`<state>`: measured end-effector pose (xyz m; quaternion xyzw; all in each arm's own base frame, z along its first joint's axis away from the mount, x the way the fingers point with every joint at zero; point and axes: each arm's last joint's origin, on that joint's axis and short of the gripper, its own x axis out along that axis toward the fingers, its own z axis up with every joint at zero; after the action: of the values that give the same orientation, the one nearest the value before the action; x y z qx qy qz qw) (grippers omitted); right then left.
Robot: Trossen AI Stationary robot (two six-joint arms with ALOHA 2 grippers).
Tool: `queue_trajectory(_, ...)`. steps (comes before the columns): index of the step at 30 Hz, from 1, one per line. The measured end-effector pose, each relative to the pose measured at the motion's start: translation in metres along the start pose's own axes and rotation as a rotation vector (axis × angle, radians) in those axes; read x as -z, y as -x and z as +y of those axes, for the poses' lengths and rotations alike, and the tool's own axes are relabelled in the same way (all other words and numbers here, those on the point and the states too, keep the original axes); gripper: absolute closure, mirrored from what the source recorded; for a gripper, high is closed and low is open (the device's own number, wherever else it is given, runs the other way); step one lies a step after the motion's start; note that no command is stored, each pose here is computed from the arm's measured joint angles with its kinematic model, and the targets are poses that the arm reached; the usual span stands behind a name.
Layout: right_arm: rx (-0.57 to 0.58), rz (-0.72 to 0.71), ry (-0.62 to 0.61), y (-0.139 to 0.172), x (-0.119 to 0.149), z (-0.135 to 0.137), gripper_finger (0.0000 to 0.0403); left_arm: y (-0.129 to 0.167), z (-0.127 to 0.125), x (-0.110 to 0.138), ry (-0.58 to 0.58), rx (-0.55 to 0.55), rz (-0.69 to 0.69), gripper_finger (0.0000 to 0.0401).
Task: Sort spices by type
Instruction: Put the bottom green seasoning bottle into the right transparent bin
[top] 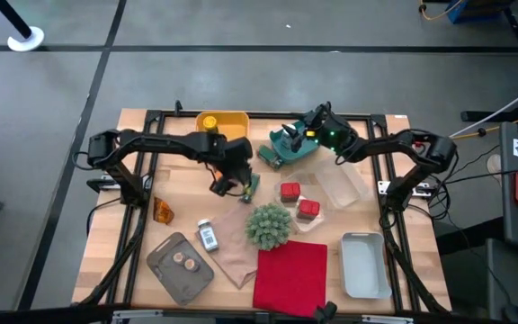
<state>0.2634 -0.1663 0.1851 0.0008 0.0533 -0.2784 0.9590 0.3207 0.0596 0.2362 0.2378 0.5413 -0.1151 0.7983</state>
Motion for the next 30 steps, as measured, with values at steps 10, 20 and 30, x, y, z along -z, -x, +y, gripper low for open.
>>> queue_trajectory(10,-0.182,-0.026,-0.080,0.007,-0.013,0.005,0.0132,-0.005,-0.021,-0.015,-0.418,0.025,-0.018,0.0121)
queue_trajectory(20,-0.283,-0.073,-0.094,0.015,-0.028,0.007,0.0133,-0.027,-0.038,-0.021,-0.740,0.000,-0.062,0.0121)
queue_trajectory(30,-0.287,-0.058,-0.096,0.015,-0.027,0.007,0.0133,-0.042,-0.045,-0.012,-0.975,-0.017,-0.064,0.0121)
